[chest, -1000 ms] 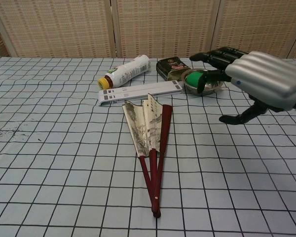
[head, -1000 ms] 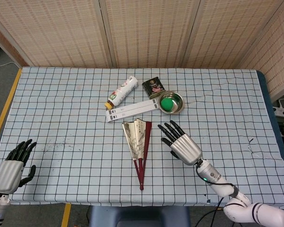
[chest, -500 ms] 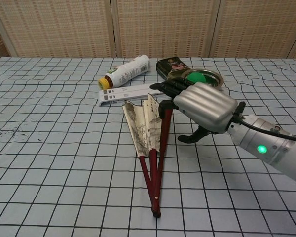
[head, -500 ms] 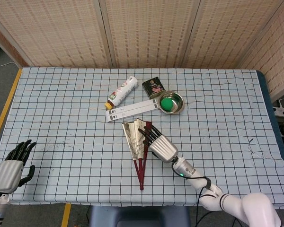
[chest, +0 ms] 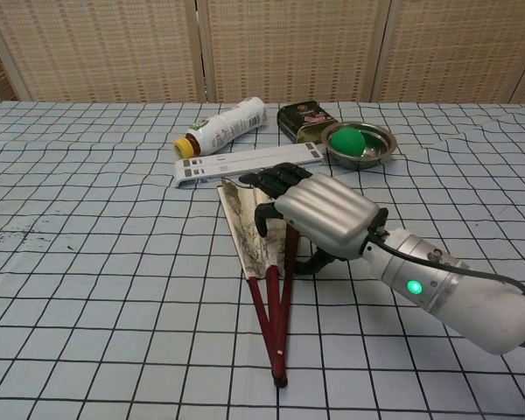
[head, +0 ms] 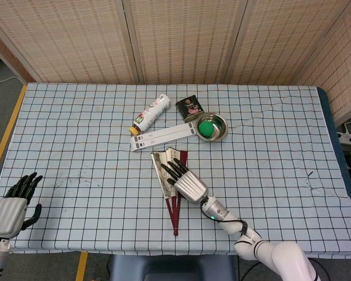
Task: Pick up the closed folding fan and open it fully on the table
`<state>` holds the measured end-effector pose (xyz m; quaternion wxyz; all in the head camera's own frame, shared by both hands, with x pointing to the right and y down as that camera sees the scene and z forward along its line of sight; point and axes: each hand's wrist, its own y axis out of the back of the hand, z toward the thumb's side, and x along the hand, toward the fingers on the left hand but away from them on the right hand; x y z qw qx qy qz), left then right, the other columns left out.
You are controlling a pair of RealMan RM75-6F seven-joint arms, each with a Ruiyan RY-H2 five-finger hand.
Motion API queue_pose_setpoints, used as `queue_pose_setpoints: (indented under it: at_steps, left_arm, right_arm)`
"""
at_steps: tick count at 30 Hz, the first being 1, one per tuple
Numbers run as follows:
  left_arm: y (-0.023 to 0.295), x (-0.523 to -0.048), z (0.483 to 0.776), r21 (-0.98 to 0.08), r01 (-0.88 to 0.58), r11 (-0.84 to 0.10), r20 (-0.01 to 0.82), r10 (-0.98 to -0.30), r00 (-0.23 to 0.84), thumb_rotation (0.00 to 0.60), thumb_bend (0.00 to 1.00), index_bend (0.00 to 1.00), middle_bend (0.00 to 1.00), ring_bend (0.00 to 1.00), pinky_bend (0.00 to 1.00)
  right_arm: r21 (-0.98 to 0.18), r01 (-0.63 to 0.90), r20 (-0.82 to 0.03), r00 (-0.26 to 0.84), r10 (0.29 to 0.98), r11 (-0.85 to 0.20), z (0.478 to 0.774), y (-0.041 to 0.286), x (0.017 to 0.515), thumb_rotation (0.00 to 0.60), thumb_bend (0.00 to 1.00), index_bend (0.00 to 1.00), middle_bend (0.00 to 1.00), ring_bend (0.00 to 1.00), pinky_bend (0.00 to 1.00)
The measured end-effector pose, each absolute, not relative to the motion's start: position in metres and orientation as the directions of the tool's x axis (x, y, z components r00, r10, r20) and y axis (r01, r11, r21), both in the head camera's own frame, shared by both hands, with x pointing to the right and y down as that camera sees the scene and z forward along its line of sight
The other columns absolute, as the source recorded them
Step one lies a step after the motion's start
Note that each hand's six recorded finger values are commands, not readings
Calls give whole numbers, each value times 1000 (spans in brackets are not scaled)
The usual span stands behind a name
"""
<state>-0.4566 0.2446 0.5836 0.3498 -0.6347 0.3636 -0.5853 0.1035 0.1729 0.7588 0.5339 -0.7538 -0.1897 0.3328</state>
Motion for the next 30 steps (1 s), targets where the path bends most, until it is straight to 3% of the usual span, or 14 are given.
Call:
queue_pose_setpoints:
  at_steps: [23, 24, 28, 30]
  left_arm:
    - [245, -456, 585, -866, -44, -498, 496, -867, 43, 600, 529, 0, 0, 0, 176]
    - [245, -456, 585, -866, -43, -498, 496, -867, 43, 600, 529, 0, 0, 0, 176]
    - [245, -456, 586, -866, -42, -498, 497, -867, 42, 600, 531, 0, 0, 0, 176]
    - [245, -457, 587, -866, -41, -499, 498, -866, 41, 600, 531, 0, 0, 0, 176]
  right_arm:
    - [-925, -19, -290, 679, 674, -379, 757, 168, 135, 600, 173, 406, 0, 0, 0]
    - [-925, -21, -292, 676, 676, -379, 758, 168, 137, 600, 173, 395, 0, 0, 0]
    - [-918, -28, -311, 669, 675, -396, 761, 167, 140, 600, 175, 142, 0, 0, 0]
    - [-918, -31, -312, 669, 674, -394, 761, 167, 141, 600, 175, 137, 0, 0, 0]
